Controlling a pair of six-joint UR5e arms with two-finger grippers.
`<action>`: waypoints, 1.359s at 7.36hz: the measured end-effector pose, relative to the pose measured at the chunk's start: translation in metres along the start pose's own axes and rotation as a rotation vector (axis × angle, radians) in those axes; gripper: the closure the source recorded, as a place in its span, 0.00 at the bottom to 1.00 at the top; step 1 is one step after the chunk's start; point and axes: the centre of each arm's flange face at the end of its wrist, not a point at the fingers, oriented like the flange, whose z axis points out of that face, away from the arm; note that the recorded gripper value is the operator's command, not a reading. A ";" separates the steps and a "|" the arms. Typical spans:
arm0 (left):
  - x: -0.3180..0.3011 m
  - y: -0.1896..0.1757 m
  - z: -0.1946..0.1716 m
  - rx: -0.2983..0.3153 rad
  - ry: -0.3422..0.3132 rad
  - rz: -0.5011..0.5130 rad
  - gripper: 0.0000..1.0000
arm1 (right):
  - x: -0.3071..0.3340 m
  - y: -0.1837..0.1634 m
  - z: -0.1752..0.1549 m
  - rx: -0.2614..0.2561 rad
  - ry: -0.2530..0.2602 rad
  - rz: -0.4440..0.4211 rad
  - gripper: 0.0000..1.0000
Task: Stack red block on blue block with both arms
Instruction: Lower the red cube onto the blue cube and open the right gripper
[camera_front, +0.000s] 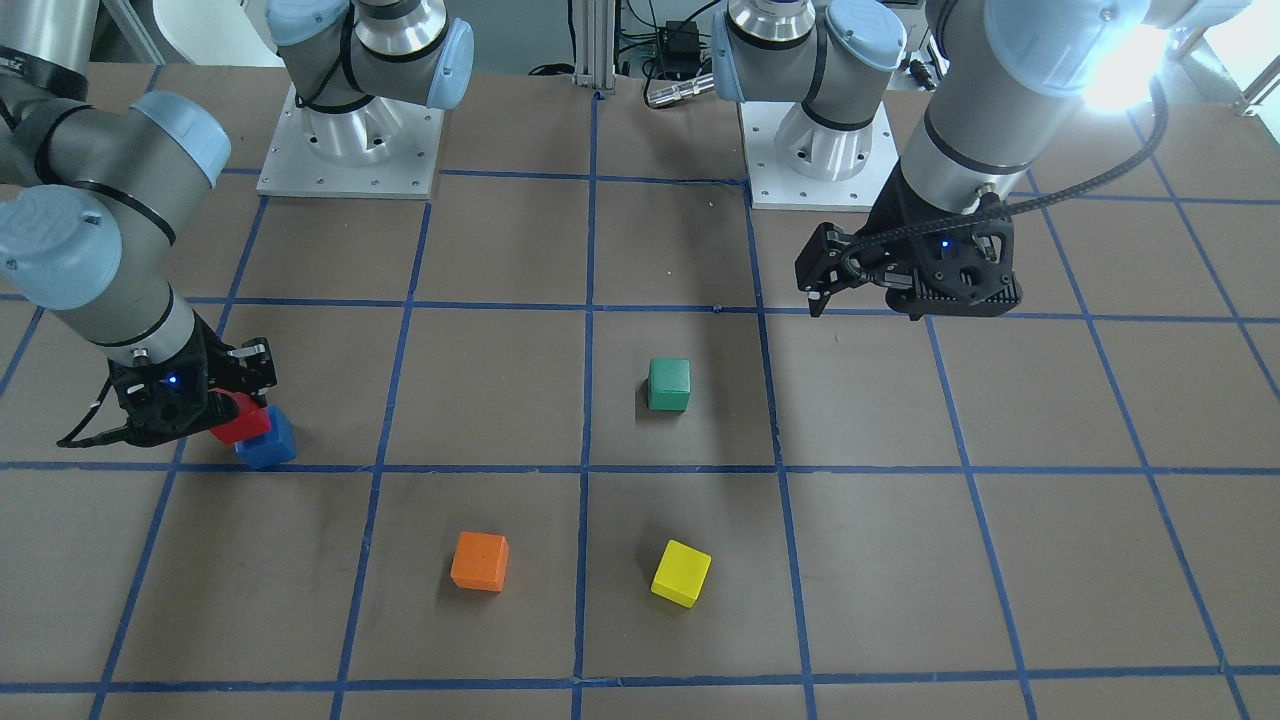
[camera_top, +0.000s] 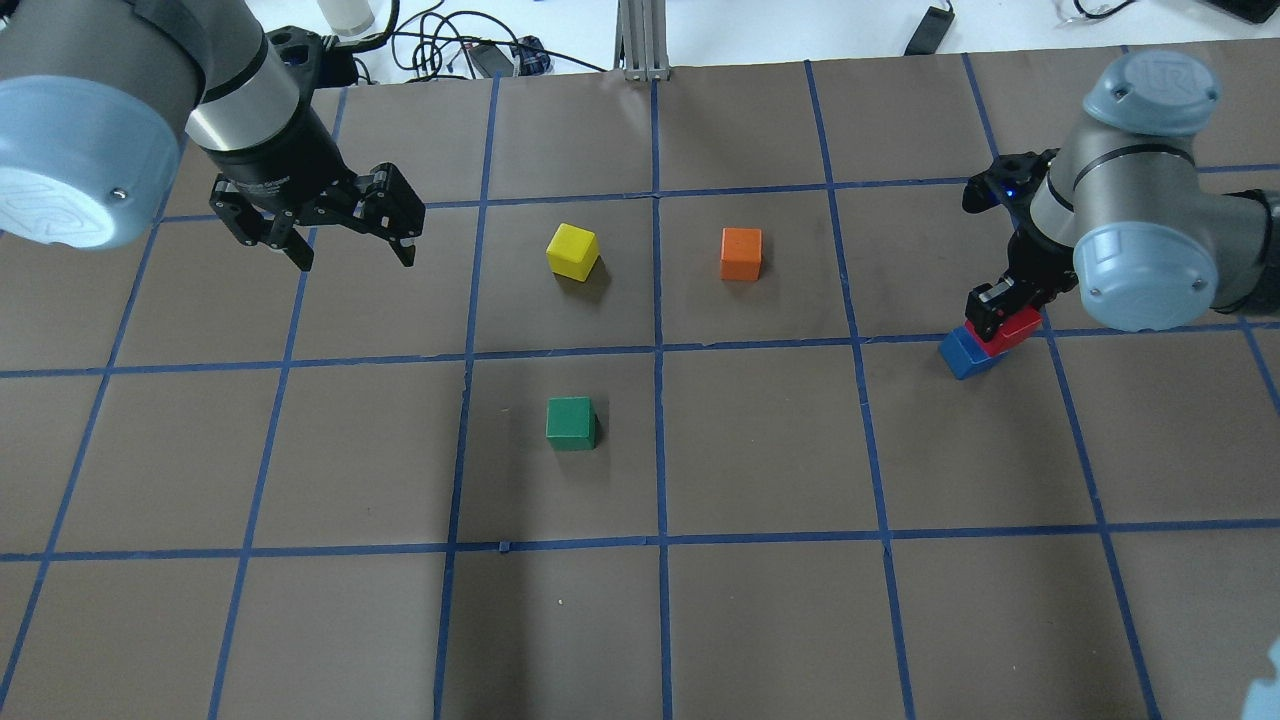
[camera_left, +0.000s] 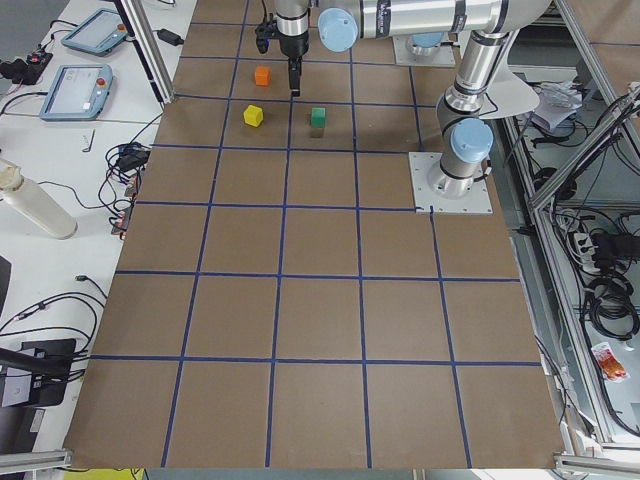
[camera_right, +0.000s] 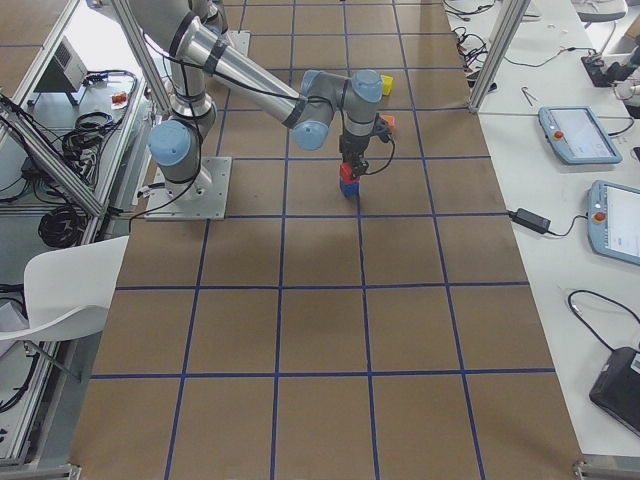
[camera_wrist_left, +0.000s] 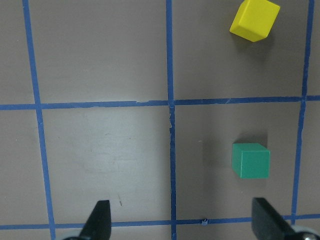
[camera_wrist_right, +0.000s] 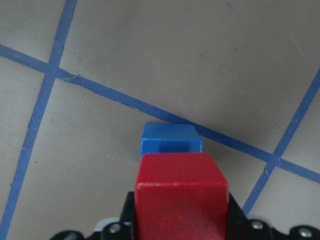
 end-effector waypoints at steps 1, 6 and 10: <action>0.000 0.000 0.000 0.000 0.000 0.002 0.00 | -0.001 -0.002 0.005 -0.002 -0.011 0.025 1.00; 0.000 0.000 0.001 -0.001 -0.002 0.004 0.00 | 0.000 -0.004 0.006 0.006 -0.011 0.050 1.00; 0.000 -0.001 0.000 -0.001 -0.001 0.004 0.00 | 0.000 -0.005 0.007 0.014 -0.013 0.051 0.08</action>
